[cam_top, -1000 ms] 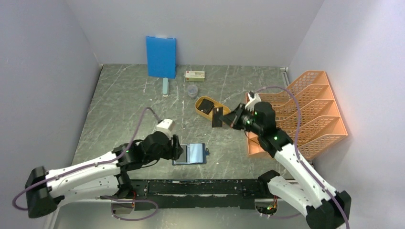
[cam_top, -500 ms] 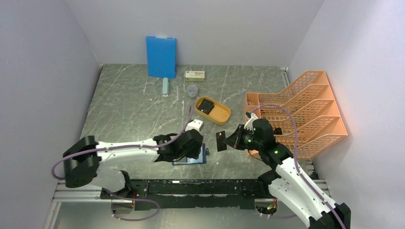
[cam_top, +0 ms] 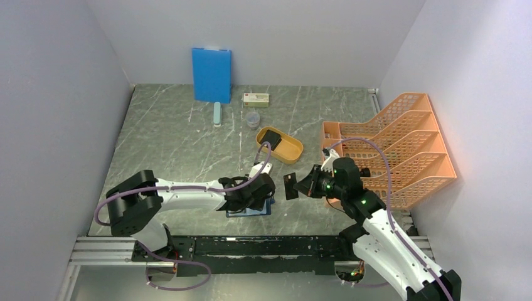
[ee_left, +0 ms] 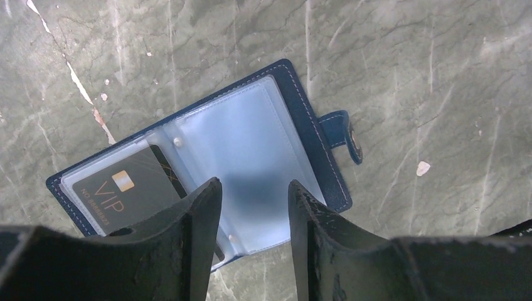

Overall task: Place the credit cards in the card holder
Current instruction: Turn over the card slot in the card holder.

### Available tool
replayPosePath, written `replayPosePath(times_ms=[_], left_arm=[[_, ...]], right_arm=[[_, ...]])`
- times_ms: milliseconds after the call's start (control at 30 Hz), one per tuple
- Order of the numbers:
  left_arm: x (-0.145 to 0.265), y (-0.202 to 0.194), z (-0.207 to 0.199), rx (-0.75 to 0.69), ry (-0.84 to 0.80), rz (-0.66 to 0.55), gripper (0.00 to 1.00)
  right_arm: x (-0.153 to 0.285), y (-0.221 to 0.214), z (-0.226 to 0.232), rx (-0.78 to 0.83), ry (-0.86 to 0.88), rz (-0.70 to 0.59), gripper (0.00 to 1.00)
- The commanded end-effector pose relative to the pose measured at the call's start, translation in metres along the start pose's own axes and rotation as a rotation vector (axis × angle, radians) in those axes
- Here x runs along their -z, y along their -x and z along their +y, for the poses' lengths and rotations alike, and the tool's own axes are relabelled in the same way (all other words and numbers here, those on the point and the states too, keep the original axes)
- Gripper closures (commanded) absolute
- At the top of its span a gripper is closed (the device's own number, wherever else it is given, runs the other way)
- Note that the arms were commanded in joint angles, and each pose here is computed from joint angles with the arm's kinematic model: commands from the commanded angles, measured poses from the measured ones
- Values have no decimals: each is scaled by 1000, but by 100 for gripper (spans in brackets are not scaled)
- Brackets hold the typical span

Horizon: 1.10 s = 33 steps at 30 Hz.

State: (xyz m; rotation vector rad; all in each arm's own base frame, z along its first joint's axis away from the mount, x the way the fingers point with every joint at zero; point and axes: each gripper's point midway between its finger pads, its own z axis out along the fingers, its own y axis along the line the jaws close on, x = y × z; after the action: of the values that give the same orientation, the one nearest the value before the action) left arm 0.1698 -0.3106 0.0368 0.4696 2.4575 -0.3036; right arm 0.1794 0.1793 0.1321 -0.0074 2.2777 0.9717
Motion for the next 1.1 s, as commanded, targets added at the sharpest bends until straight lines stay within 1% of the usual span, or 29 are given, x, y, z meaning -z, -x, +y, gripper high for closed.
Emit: replayPosePath(times_ms=[0,200,300,633,800,867,1067], left_arm=[[-4,12,-6,19,10,-41,51],[-13,4,-3,8,32,-21,50],[-17,-2,1,3,50,-8,52],[-24,-24,21,2,118,31,66],[-23,-30,27,9,133,38,77],[-21,-30,29,16,133,35,80],[-14,-28,28,40,118,25,86]], right_arm=[[1,-3,3,23,23,5,100],[4,-2,5,23,31,0,100],[4,-2,7,20,36,2,100],[2,-2,9,14,42,8,100],[1,-3,9,12,46,15,100],[1,-3,10,10,52,18,100],[0,-6,18,7,83,38,100]])
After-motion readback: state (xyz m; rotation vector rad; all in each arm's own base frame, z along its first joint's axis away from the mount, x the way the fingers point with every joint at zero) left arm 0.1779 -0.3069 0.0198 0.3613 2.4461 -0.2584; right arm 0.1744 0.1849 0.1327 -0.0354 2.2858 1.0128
